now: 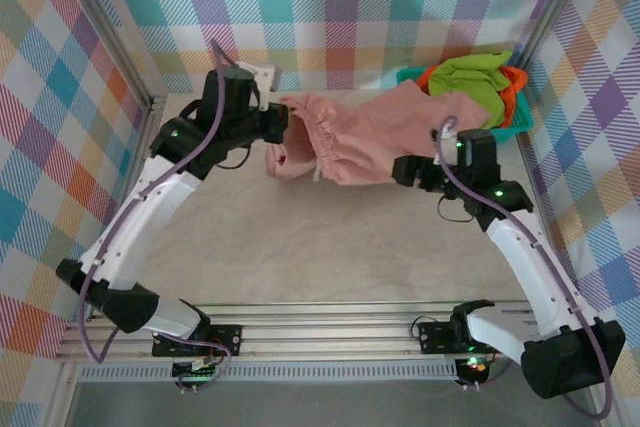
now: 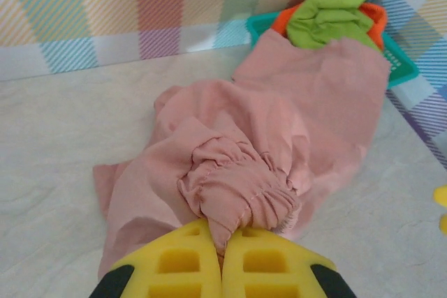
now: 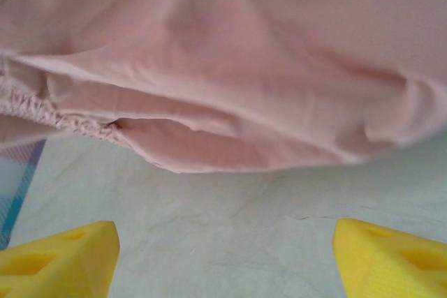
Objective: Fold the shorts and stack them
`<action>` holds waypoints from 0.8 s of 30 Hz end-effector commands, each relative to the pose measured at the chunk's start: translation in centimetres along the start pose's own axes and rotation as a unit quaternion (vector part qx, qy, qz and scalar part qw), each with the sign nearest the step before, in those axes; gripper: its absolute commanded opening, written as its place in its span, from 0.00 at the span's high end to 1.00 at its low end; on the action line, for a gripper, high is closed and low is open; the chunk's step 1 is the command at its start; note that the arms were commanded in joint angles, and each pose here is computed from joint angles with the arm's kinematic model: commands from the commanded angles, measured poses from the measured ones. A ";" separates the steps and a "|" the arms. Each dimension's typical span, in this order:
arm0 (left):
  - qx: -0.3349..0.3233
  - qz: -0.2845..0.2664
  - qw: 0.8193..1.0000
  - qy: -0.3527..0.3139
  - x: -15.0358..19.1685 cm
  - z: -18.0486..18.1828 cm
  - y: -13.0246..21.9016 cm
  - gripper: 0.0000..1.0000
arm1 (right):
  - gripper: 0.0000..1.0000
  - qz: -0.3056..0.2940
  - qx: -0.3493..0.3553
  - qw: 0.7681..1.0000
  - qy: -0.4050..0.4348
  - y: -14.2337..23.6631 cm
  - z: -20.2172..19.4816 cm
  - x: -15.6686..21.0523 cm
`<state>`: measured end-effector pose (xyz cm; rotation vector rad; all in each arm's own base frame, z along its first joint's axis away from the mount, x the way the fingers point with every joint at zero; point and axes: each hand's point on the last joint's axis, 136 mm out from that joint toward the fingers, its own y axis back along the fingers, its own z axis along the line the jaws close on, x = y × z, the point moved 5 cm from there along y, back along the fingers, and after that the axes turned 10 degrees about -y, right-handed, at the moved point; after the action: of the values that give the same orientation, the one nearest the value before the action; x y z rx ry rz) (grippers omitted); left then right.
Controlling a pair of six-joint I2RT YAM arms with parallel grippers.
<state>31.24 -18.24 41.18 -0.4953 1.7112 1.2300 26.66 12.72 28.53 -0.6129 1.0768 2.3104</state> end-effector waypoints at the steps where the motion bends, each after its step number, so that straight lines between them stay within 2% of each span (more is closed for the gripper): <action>1: -0.038 0.059 0.997 0.016 3.7 2.3 -1.0 1.00 | 0.20 0.024 -0.004 0.995 0.097 -2.1 2.8 1.4; 3: -0.047 0.084 0.995 0.037 6.2 3.5 -2.4 1.00 | 0.22 0.045 -0.001 0.992 0.117 -3.9 3.8 2.9; 7: -0.051 0.116 0.984 0.125 11.2 6.7 -5.5 0.99 | 0.25 0.097 -0.001 0.984 0.147 -7.5 5.7 6.3; 13: -0.059 0.164 0.967 0.185 16.0 10.2 -9.5 0.98 | 0.26 0.161 -0.003 0.966 0.204 -12.4 9.1 11.8; 17: -0.056 0.188 0.959 0.206 17.7 11.3 -11.3 0.98 | 0.28 0.197 0.008 0.954 0.228 -15.3 10.4 14.6; 24: -0.065 0.189 0.954 0.223 19.2 12.5 -12.2 0.98 | 0.31 0.248 0.042 0.932 0.261 -19.2 10.5 18.4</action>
<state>36.33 -8.75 18.11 -0.5371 2.1630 1.6367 22.29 35.73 13.86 -1.0387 1.6761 2.5931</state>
